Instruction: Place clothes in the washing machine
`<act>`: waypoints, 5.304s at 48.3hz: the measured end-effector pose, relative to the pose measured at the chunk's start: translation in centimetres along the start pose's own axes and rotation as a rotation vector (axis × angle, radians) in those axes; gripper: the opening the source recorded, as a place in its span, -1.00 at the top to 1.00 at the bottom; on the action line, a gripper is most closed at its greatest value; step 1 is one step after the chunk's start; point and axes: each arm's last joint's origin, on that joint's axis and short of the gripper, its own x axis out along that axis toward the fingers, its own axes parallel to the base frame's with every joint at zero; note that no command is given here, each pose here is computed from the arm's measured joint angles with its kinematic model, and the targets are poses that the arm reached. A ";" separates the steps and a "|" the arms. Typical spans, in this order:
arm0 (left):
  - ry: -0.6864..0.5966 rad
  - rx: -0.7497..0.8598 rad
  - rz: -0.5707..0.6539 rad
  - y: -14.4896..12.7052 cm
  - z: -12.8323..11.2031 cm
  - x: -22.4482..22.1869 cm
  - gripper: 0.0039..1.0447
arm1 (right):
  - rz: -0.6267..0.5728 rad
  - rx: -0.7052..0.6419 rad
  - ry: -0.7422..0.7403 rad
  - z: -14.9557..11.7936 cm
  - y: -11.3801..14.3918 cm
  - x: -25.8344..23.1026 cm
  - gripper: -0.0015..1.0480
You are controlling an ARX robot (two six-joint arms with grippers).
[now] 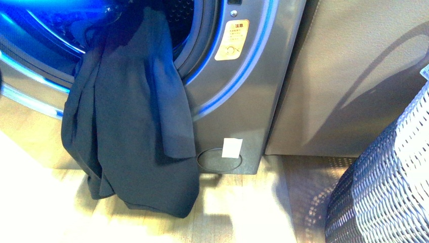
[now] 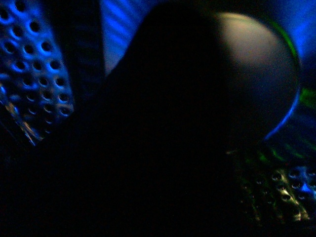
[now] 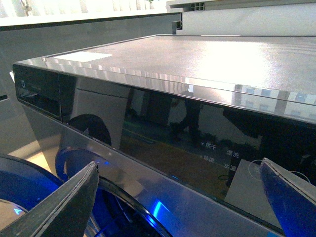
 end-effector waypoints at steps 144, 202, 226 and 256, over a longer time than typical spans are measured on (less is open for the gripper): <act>0.051 -0.073 -0.429 14.1 16.1 -40.0 -0.88 | 0.000 0.000 -0.002 0.1 0.0 -0.1 -0.85; 0.146 -0.072 -0.205 15.4 6.8 -49.6 0.94 | -0.780 0.007 -0.121 0.4 -3.2 -6.7 -0.85; 0.133 -0.074 -0.204 15.5 5.8 -50.4 0.94 | -0.651 -0.024 0.005 -5.9 -3.5 -11.9 -0.41; 0.133 -0.074 -0.204 15.5 5.8 -50.4 0.94 | -0.662 -0.054 0.047 -22.2 -5.6 -20.6 0.95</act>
